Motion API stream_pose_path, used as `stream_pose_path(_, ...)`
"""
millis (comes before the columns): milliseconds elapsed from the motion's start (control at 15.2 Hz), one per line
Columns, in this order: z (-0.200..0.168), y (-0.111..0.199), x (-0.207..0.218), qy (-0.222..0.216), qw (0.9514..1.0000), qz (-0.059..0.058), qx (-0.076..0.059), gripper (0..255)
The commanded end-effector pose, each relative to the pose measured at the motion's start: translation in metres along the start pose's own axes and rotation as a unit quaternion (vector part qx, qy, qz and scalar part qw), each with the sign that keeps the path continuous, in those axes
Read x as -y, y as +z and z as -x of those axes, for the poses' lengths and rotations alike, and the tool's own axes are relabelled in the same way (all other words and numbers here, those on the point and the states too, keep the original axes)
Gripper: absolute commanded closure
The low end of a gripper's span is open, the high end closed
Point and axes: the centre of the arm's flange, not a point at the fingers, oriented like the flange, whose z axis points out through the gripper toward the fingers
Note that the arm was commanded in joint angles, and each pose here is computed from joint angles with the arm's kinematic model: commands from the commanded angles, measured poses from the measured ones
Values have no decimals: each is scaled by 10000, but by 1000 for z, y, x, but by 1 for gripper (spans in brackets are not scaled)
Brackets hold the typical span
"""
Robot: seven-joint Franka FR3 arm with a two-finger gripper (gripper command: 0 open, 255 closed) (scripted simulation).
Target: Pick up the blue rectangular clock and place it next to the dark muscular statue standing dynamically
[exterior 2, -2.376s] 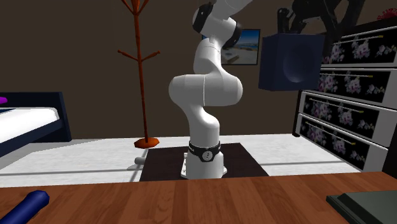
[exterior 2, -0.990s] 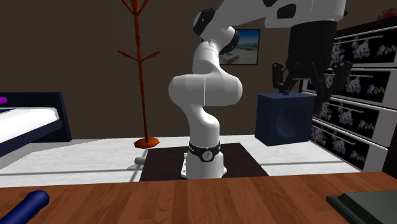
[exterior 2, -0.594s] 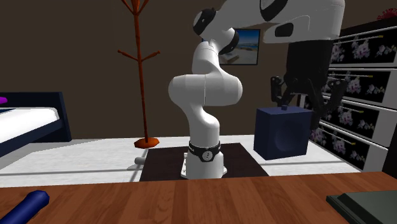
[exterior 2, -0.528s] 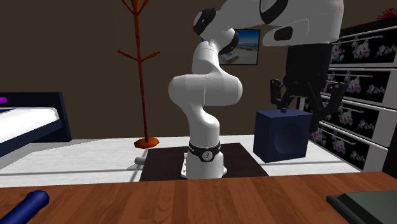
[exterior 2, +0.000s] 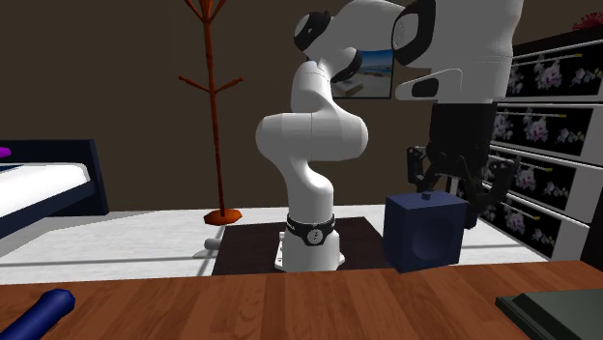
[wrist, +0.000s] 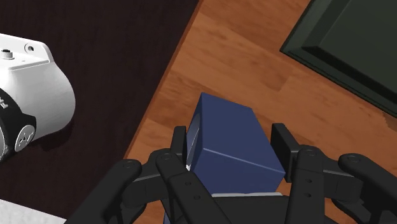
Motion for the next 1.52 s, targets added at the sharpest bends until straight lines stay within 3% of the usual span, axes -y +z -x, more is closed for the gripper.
stream_pose_path(0,0,10,1,0,10000,-3,-1,255)
stream_pose_path(528,0,50,1,0,10000,-3,-1,255)
stream_pose_path(990,0,50,1,0,10000,-3,-1,255)
stream_pose_path(1056,0,50,1,0,10000,-3,-1,0)
stream_pose_path(1386,0,50,1,0,10000,-2,-1,0)
stream_pose_path(1452,0,37,1,0,10000,-3,-1,0)
